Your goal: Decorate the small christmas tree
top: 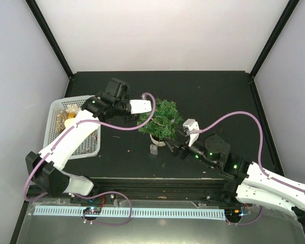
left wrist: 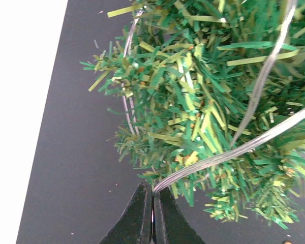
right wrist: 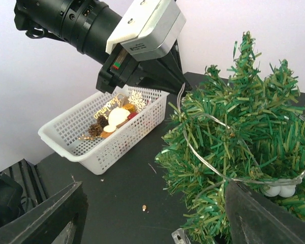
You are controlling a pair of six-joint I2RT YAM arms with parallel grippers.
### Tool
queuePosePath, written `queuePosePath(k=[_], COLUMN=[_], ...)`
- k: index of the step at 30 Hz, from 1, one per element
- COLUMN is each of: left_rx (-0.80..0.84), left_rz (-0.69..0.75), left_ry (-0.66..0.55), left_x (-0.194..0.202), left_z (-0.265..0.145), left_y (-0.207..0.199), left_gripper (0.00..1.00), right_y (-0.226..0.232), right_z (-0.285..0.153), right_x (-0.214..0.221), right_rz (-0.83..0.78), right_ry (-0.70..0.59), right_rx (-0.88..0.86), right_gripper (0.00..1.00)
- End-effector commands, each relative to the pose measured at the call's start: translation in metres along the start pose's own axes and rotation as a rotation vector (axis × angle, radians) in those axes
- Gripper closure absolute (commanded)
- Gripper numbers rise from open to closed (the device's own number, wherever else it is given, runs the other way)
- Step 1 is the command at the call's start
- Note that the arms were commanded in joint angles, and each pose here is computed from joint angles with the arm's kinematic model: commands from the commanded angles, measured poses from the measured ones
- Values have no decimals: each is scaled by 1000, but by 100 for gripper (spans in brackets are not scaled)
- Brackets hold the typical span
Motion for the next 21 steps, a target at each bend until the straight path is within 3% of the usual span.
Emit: queuePosePath(k=[1, 14, 18, 21], left_rx=[-148, -213, -201, -196], left_rz=[13, 11, -17, -22], left_ry=[-15, -60, -66, -66], left_x=[-6, -4, -4, -3], left_z=[-6, 10, 14, 15], left_y=[9, 8, 7, 6], left_gripper=[98, 98, 69, 55], right_y=[-4, -8, -9, -10], right_z=[-2, -2, -1, -1], right_x=[3, 8, 10, 11], right_rz=[-9, -4, -4, -4], right_ry=[-14, -13, -10, -8], right_rx=[22, 32, 38, 42], right_gripper=[25, 24, 24, 24])
Point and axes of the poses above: each gripper's point midway between its finger pads, its own z axis out along the fingers, its own y axis along the line the jaws close on, x = y × z, the point moved 10 cm from there along -z, back along the fingers, and after that the axes turned 12 degrees about z, right-handed, at the moved point
